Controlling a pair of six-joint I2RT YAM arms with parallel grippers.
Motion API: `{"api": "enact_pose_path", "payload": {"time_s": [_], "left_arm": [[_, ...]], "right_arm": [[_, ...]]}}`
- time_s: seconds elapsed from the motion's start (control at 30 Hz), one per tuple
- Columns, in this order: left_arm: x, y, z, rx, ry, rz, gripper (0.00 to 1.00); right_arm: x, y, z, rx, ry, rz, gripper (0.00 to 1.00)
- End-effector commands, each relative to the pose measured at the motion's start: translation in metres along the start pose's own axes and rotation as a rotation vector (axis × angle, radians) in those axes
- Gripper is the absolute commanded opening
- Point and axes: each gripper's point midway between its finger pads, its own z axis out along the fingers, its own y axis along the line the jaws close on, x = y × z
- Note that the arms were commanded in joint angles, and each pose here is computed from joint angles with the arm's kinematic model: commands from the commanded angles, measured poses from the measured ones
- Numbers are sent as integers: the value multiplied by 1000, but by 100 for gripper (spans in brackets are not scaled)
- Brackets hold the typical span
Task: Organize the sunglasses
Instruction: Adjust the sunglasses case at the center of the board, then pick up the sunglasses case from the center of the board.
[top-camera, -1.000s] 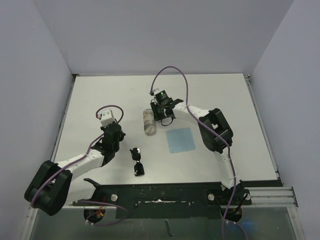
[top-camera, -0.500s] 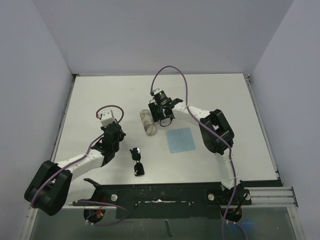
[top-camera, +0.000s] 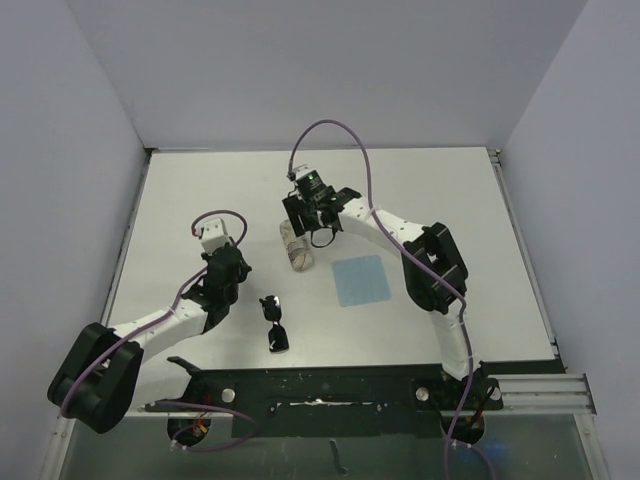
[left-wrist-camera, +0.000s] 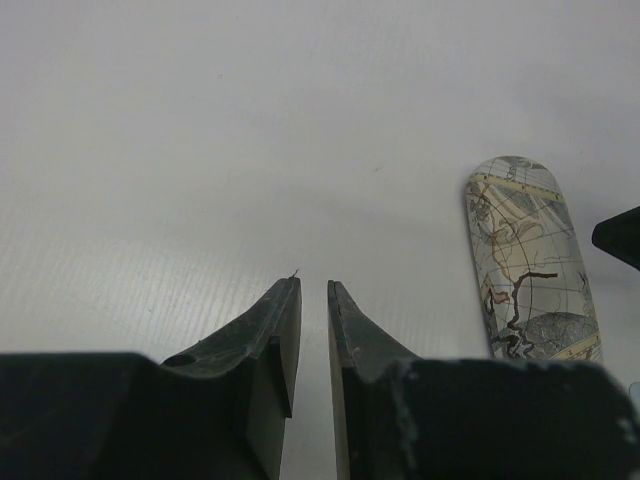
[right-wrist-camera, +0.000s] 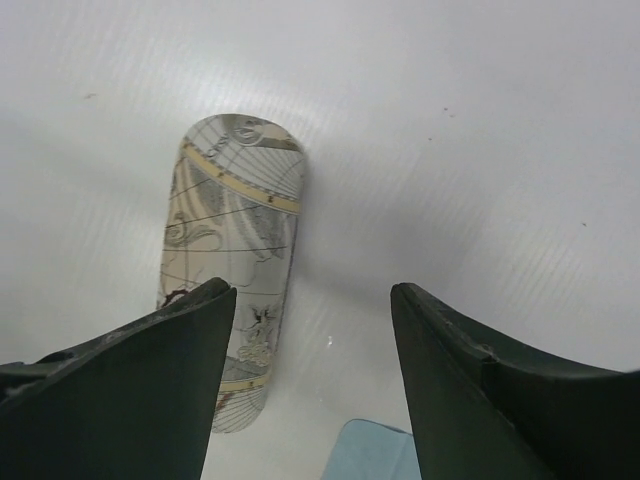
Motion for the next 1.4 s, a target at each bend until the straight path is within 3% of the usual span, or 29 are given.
{"api": "enact_pose_path", "payload": {"time_s": [0.0, 0.57, 1.37], "left_arm": [[-16, -10, -1, 36, -43, -45, 17], [-18, -11, -3, 46, -46, -52, 18], [-18, -12, -4, 54, -44, -60, 18]], "right_arm": [[-28, 28, -31, -64, -66, -44, 67], [-9, 56, -6, -93, 5, -86, 79], [11, 62, 23, -89, 108, -118, 78]]}}
